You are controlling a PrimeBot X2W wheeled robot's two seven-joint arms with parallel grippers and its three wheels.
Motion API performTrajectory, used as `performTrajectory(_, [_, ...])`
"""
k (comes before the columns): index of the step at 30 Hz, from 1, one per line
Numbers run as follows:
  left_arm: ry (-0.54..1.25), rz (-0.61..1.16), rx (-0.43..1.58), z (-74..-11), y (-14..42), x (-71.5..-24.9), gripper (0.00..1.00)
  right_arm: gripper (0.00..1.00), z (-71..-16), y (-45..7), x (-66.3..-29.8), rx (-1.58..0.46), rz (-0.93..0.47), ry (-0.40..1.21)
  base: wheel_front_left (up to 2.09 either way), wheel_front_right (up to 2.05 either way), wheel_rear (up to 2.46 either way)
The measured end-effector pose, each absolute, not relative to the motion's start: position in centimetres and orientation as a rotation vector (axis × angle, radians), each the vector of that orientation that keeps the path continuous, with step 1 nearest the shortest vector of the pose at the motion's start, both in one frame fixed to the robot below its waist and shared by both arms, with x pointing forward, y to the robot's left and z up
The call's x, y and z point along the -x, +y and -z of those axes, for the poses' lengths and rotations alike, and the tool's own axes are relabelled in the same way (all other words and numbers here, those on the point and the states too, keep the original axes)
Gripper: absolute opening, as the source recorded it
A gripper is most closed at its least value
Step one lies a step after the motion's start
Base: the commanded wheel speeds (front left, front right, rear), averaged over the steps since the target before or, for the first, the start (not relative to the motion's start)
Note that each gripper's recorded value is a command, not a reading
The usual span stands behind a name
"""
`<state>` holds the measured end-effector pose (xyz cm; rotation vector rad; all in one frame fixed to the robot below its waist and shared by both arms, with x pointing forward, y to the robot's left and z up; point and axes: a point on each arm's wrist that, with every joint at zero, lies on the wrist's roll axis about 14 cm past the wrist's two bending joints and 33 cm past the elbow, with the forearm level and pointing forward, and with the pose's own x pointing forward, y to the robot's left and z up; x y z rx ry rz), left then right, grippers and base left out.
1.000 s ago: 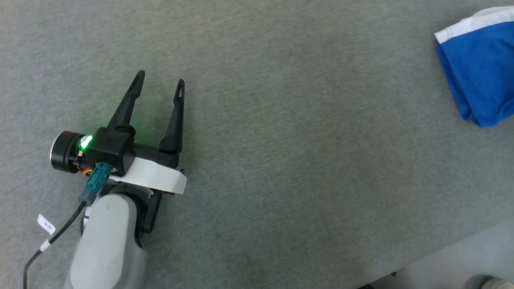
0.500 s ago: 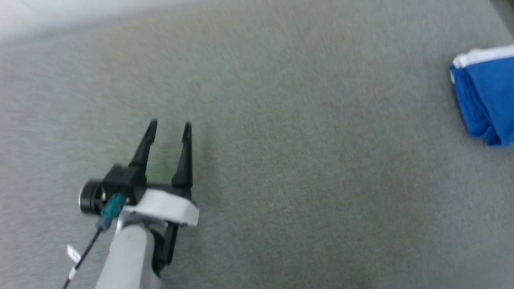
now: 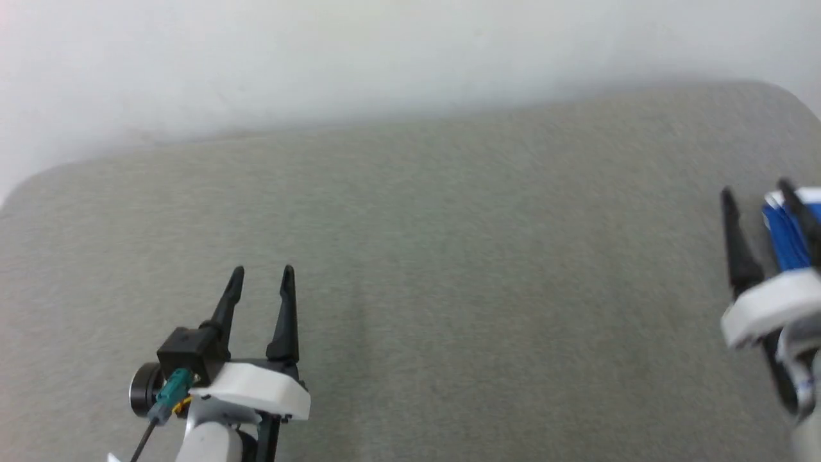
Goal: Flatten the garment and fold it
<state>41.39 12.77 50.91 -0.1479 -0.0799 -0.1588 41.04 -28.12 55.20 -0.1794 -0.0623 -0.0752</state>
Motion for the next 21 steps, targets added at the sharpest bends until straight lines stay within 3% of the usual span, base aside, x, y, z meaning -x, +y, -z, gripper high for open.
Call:
performTrajectory(10, [-0.119,0.015,0.146,-52.1,17.8,-36.9,1.00,1.00,-56.0,-19.4,-37.8,0.016,-0.060,-0.151,0.00,0.00,0.00])
performTrajectory(21, [-0.121,-0.067,0.142,-51.7,20.3,-33.5,1.00,1.00,-54.6,-16.2,-36.0,0.022,-0.136,-0.129,0.00,0.00,0.00])
